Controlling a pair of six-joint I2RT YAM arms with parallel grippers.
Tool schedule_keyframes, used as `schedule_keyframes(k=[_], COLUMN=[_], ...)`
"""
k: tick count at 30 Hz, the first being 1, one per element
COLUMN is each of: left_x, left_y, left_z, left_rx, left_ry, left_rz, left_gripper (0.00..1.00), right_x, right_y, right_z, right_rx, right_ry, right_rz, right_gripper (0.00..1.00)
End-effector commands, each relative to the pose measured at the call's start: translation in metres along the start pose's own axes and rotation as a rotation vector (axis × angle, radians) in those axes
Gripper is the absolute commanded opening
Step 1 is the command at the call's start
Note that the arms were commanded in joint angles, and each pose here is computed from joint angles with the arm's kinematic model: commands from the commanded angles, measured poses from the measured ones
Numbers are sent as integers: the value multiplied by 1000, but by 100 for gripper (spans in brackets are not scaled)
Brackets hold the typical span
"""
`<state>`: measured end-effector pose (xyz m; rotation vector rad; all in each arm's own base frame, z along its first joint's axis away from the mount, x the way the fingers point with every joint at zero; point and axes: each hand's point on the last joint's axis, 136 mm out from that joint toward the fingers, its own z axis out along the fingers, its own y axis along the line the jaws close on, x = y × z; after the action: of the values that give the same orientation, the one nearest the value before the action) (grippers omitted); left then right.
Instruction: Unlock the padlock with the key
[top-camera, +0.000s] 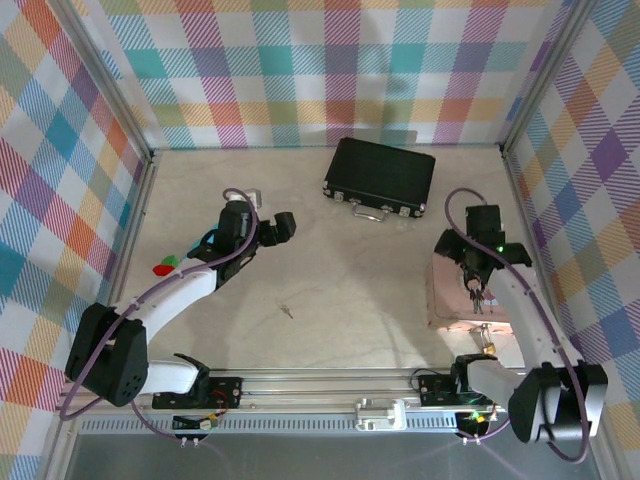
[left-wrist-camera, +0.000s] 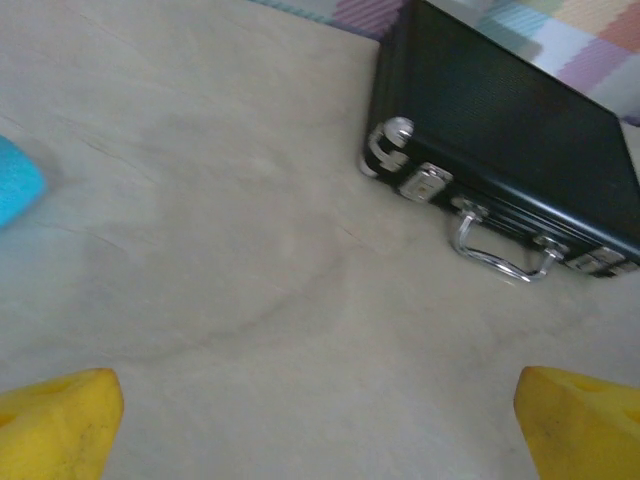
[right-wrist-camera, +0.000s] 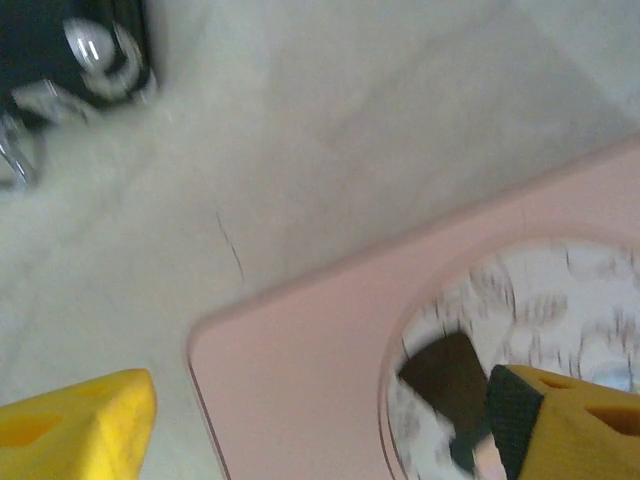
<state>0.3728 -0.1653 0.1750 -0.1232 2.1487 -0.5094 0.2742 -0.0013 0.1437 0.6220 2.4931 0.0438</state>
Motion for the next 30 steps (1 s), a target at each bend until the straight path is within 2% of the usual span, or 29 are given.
schedule_keyframes(k=[1,9,15,18,27,30], left_x=[-5,-13,-9,-12,-16,-13], left_y=[-5,-5,7,13,14,14], left_z=[-6,-9,-21,-30,-46,-45], left_rx=[32,34,-13,-43,-47,-45], left_ry=[-34,-80,-90,-107,-127,-108], left_rz=[-77,-120,-110,-97,-100,-103], left_gripper=[100,100,100,100,100,100], right_x=[35,62,85,87,102,93], right_y=[-16,25,65,94,214,241], right_z=[-1,22,39,44,44,33], right_rx=[69,21,-83,-121,-296,-364], right_ry=[89,152,176,172,204,188], right_rz=[26,-90,-46,-64,-144,-151], right_gripper=[83,73,63,62,61,62])
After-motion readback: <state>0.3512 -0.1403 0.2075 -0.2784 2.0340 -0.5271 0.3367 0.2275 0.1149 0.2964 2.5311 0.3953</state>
